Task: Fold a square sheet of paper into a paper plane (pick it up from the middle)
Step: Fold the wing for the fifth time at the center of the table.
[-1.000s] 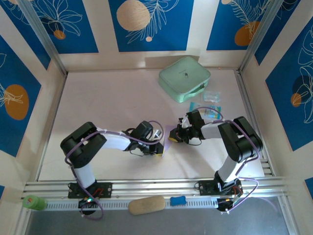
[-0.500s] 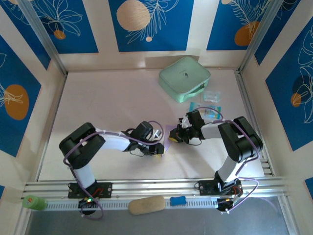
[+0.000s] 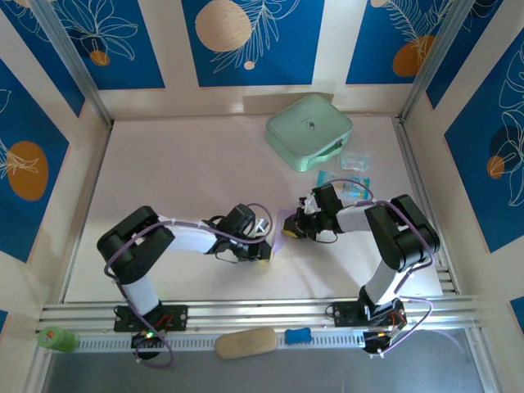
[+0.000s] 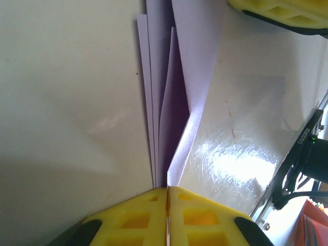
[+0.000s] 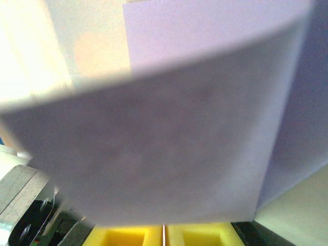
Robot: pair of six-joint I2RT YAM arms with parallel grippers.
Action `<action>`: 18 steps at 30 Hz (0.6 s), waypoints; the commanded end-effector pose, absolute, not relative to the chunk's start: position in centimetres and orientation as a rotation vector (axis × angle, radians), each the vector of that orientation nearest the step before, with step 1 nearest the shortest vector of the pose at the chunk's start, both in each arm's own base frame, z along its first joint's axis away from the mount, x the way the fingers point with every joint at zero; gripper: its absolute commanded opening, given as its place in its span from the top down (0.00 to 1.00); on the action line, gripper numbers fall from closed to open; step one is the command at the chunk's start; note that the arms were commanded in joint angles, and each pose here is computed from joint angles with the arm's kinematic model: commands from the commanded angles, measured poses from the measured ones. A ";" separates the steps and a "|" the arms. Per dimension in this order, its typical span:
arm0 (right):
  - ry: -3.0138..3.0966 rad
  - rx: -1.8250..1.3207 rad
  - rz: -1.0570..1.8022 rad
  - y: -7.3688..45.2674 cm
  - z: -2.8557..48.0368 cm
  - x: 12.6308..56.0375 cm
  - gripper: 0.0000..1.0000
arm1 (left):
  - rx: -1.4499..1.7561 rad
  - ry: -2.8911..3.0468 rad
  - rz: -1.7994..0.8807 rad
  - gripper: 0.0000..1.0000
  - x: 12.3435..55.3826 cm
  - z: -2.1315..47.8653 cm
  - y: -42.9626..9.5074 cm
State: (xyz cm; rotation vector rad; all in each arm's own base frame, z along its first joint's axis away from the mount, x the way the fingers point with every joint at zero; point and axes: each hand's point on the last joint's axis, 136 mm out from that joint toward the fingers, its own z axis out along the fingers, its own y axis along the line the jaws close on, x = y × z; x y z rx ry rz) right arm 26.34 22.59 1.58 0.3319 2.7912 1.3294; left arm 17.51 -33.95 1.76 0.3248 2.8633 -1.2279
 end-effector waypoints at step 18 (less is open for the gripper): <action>2.906 0.472 1.179 20.8 -1.4 25.1 0.91 | 0.279 3.030 -1.120 0.97 14.1 -1.1 -30.7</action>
